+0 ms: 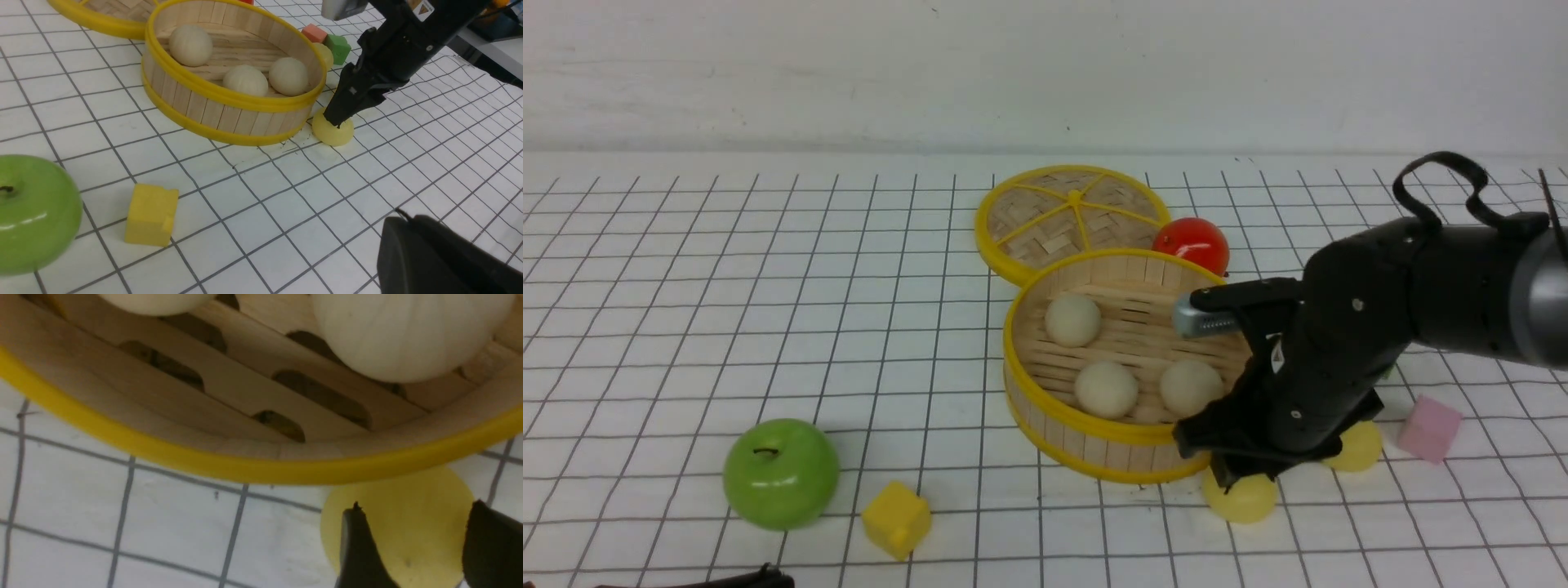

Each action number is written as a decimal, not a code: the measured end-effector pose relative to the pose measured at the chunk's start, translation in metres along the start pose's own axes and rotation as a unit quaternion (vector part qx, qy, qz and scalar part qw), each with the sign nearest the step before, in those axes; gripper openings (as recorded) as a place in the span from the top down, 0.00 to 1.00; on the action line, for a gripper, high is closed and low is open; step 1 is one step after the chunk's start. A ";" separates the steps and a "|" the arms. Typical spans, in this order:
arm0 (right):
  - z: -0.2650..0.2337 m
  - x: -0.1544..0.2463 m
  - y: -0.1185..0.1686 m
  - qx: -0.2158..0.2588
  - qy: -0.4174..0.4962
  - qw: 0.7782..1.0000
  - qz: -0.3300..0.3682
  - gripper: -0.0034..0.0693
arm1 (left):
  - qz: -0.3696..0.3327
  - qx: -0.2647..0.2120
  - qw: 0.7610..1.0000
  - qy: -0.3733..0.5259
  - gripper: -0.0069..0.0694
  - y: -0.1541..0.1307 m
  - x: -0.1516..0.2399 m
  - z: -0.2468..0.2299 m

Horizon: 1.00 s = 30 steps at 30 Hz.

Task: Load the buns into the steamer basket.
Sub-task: Use the right arm to grab a steamed stuffed bun, then use the right arm to put the steamed stuffed bun into the steamer

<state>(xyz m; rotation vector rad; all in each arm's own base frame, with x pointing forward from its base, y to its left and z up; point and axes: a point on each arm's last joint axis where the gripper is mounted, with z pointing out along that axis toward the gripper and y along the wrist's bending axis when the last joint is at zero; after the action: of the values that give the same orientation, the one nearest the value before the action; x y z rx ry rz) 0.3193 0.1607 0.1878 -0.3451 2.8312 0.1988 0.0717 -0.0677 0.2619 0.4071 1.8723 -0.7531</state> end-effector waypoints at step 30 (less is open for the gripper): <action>-0.084 -0.047 0.000 -0.017 -0.162 0.987 -0.008 0.95 | 0.000 0.000 1.000 0.000 0.90 0.000 0.000 0.000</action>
<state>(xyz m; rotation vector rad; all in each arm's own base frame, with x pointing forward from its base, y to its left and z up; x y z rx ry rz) 0.3417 0.1569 0.2814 -0.3118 2.5050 0.2735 0.0716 -0.0677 0.2618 0.4074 1.8732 -0.7529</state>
